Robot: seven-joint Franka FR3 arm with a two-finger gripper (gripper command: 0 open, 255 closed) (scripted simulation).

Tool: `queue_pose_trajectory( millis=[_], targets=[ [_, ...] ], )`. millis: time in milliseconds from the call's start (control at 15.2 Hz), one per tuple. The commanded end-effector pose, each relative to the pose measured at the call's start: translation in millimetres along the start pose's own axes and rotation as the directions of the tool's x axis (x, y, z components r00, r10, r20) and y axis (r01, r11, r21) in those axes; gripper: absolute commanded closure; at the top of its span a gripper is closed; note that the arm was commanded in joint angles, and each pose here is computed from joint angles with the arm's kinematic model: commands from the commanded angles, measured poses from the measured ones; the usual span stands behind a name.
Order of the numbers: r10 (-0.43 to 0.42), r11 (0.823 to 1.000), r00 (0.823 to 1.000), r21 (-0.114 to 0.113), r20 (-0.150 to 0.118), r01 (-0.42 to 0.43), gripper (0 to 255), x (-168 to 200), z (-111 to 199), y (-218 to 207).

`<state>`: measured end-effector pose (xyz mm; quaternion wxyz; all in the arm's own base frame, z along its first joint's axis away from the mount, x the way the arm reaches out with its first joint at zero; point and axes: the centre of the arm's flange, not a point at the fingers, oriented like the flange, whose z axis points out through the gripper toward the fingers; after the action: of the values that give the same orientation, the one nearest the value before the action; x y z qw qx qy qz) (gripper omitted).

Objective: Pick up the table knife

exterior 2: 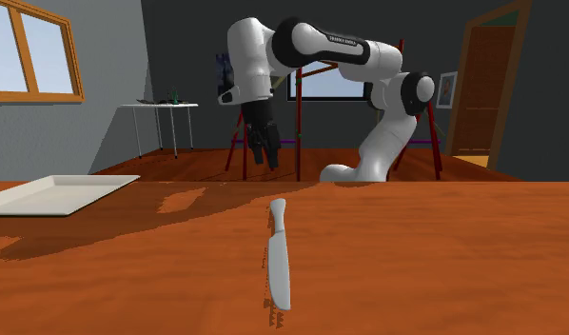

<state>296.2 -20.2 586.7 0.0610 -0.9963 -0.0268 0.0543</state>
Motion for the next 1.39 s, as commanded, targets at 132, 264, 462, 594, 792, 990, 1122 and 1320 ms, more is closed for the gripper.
queue_pose_trajectory(
  millis=[132, 264, 462, 594, 792, 990, 1122, 1320],
  targets=[
    [-0.073, 0.997, 0.997, -0.011, 0.016, 0.073, 0, 22, -4, -20],
    [-0.145, 0.989, 0.989, -0.021, 0.033, 0.146, 0, 42, -8, -41],
    [-0.251, 0.967, 0.966, -0.034, 0.06, 0.253, 0, 69, -12, -75],
    [-0.32, 0.945, 0.944, -0.041, 0.079, 0.324, 0, 85, -15, -99],
    [-0.419, 0.904, 0.902, -0.048, 0.108, 0.426, 0, 106, -17, -138],
    [-0.513, 0.851, 0.848, -0.052, 0.137, 0.523, 0, 122, -18, -179],
    [-0.571, 0.81, 0.806, -0.053, 0.156, 0.584, 0, 131, -18, -207],
    [-0.652, 0.74, 0.735, -0.052, 0.186, 0.67, 0, 140, -18, -251]
  ],
)
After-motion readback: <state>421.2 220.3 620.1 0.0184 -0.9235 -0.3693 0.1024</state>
